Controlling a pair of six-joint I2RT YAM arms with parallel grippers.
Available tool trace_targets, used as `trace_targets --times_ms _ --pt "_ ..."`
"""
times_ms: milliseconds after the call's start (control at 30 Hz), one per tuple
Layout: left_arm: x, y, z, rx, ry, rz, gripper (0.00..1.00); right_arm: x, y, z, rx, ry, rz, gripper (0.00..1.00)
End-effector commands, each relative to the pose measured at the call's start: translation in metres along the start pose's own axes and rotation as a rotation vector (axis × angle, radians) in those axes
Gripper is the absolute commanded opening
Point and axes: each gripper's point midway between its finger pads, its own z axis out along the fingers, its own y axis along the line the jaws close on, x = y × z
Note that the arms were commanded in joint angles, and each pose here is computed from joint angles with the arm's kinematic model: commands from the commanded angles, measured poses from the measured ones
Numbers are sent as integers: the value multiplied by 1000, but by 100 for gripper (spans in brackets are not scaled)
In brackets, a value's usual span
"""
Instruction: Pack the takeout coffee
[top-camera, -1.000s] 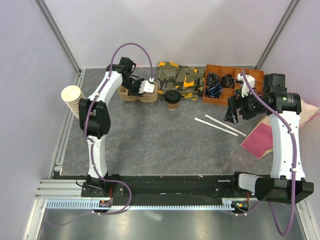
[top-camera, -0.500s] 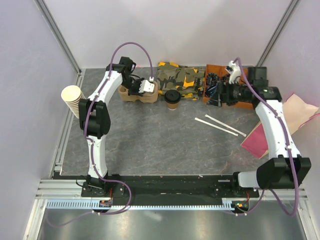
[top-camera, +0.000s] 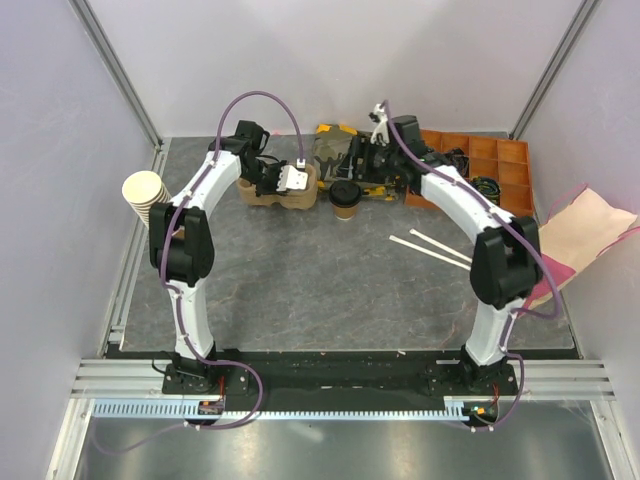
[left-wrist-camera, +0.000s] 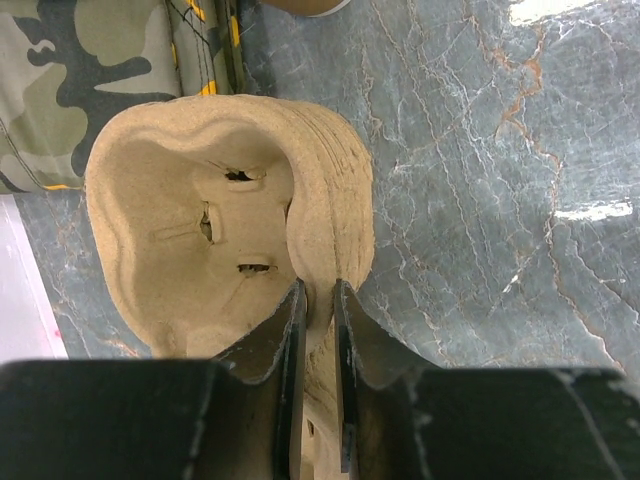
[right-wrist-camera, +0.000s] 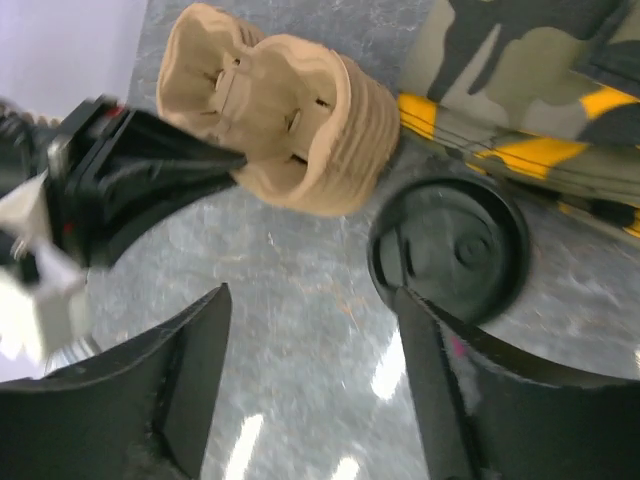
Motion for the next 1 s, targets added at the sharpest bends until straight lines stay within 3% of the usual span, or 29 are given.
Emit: trace_targets --times_ms 0,233,400,967 --pt "-25 23 -20 -111 -50 64 2 -47 23 28 -12 -150 14 73" --pt "-20 21 -14 -111 -42 68 2 -41 26 76 -59 -125 47 62" --pt "-22 22 -13 -120 -55 72 2 -43 29 96 -75 -131 78 62" --pt "-14 17 -9 -111 -59 52 2 -26 19 133 -68 -113 156 52"
